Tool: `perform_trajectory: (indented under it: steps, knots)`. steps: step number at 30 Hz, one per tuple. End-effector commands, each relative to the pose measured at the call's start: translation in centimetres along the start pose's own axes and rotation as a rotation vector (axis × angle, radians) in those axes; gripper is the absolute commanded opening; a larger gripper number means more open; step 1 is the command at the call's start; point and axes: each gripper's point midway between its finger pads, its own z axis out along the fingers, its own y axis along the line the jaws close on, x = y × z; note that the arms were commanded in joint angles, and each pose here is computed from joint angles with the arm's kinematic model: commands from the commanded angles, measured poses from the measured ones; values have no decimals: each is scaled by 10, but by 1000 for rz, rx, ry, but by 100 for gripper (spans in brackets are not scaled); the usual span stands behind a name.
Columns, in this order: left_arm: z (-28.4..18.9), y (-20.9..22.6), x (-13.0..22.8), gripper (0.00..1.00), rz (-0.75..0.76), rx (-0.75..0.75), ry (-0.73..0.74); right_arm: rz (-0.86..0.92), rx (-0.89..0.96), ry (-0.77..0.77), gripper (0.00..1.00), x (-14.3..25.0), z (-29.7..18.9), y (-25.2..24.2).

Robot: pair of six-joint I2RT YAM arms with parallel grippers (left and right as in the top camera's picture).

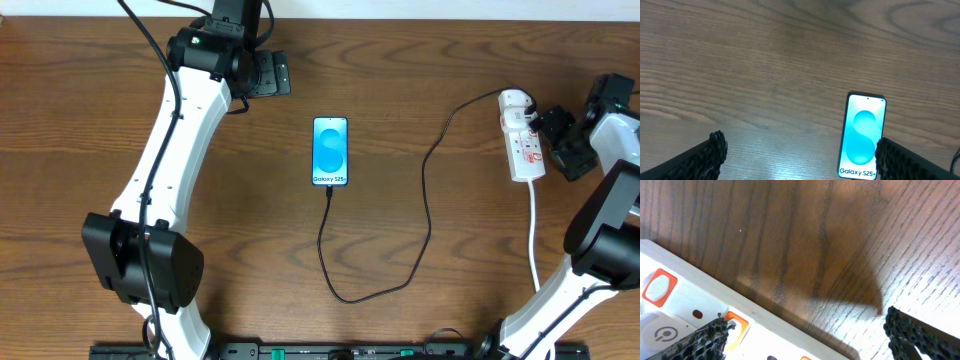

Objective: Plug charger to phone and switch on socket

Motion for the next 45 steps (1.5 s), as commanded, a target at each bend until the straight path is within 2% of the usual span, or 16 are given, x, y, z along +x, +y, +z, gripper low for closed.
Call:
perform_trajectory:
  steps: [1,27,36,45]
  knots:
    - [2,2,1,96,0,-15,4,-65,-1,106,99,41,15,12]
    - [2,2,1,96,0,-15,4,-78,12,128,99,49,6,13]
    - [2,2,1,96,0,-15,4,-25,82,-17,99,29,-93,-10]
    - [2,2,1,96,0,-15,4,-53,95,-117,99,49,-188,-29]
